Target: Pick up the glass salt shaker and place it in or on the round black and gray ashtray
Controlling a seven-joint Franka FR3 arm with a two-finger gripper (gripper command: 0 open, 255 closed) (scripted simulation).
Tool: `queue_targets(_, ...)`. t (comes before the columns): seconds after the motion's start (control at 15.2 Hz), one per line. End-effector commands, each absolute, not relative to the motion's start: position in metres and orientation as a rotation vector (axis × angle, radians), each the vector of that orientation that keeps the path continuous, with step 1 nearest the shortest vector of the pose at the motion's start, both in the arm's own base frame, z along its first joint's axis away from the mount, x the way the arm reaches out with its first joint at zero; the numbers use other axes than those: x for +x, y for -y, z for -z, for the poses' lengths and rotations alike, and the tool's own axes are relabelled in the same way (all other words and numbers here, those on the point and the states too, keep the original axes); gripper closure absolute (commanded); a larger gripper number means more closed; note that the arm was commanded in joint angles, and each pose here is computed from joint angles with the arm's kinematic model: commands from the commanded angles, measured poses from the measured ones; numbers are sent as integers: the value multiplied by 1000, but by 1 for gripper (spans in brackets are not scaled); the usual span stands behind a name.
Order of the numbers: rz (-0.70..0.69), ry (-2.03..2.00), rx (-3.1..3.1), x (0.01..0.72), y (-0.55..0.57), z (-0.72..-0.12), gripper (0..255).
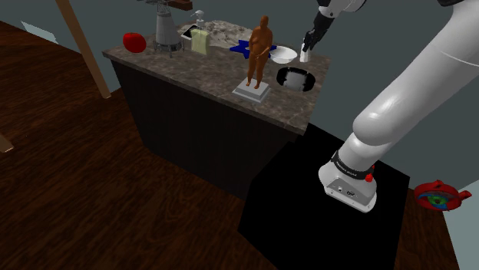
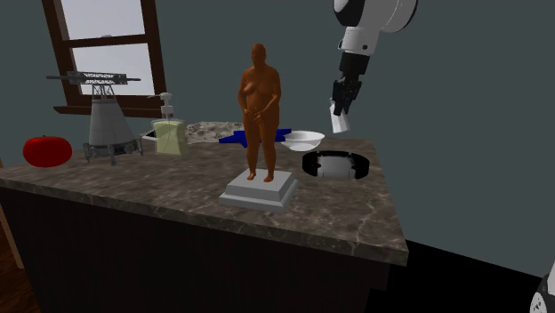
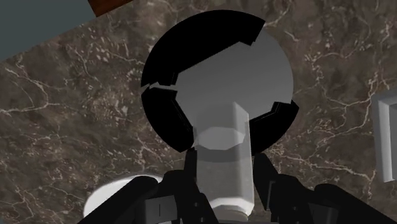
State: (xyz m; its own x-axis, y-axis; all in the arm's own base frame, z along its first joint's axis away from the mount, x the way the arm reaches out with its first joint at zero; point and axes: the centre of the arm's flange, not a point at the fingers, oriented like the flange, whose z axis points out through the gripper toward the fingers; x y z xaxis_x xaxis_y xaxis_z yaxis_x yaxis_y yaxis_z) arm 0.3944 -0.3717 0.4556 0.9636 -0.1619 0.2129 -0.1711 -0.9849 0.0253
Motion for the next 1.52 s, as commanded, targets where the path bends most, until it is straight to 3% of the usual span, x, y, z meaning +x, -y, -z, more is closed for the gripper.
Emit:
queue_targets(0.0,-328,260,3070,394,372,-445,255)
queue_targets(0.73,-328,260,3070,394,372,-387,255)
queue_targets(1.19,-328,260,3070,394,372,-387,255)
queue_targets(1.25,-328,260,3070,394,372,-387,0)
queue_targets(1.45,-328,260,3070,394,372,-387,0)
